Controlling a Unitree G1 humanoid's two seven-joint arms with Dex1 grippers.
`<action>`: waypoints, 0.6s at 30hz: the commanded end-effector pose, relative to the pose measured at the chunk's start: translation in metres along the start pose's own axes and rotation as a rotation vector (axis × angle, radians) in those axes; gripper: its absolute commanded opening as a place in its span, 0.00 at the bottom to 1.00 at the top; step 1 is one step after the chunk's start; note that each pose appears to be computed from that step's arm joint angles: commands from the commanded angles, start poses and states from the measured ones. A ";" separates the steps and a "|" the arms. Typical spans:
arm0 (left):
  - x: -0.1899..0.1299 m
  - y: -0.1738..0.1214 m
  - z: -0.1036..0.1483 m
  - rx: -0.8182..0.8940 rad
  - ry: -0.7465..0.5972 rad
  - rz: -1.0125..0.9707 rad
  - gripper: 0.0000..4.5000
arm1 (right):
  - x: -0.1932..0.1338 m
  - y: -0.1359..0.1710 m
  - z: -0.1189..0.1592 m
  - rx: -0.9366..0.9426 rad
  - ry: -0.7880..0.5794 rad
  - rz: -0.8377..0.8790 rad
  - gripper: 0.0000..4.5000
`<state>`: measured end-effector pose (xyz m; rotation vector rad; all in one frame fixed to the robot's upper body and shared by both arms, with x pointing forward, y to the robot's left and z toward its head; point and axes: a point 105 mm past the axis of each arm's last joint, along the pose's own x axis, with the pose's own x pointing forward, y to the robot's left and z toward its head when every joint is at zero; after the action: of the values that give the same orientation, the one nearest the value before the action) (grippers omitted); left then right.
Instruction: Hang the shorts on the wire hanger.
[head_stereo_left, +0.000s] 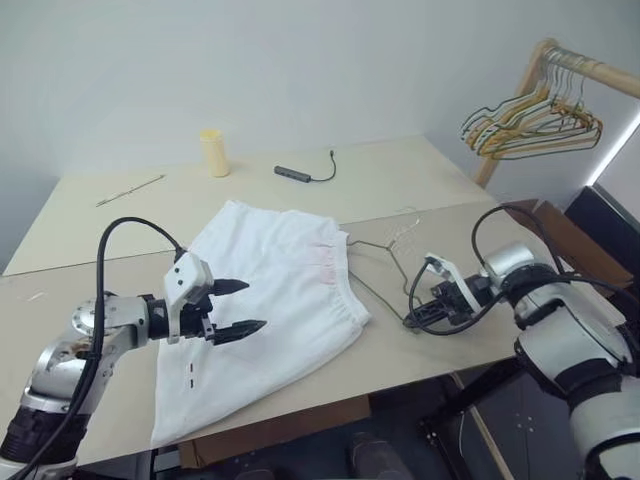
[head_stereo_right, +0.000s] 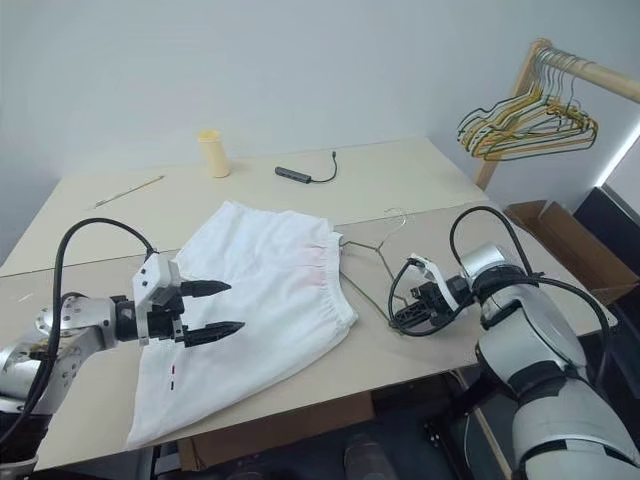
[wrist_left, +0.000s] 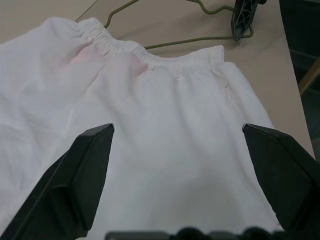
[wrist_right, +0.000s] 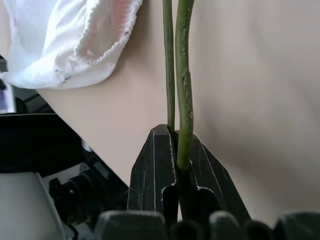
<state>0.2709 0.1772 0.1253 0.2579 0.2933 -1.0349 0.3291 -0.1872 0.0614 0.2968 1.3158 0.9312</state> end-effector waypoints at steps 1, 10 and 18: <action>-0.003 0.001 0.011 0.034 -0.026 0.017 0.99 | -0.010 0.012 0.014 -0.044 -0.053 0.057 0.00; -0.002 -0.006 0.014 0.010 -0.044 -0.006 0.99 | -0.007 0.028 0.025 0.018 -0.116 0.137 0.00; 0.000 -0.006 0.015 0.012 -0.041 -0.015 0.99 | 0.003 0.024 0.021 0.027 -0.087 0.132 0.00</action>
<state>0.2658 0.1724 0.1265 0.2244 0.2995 -1.0463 0.3346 -0.1696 0.0686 0.4158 1.2787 0.9410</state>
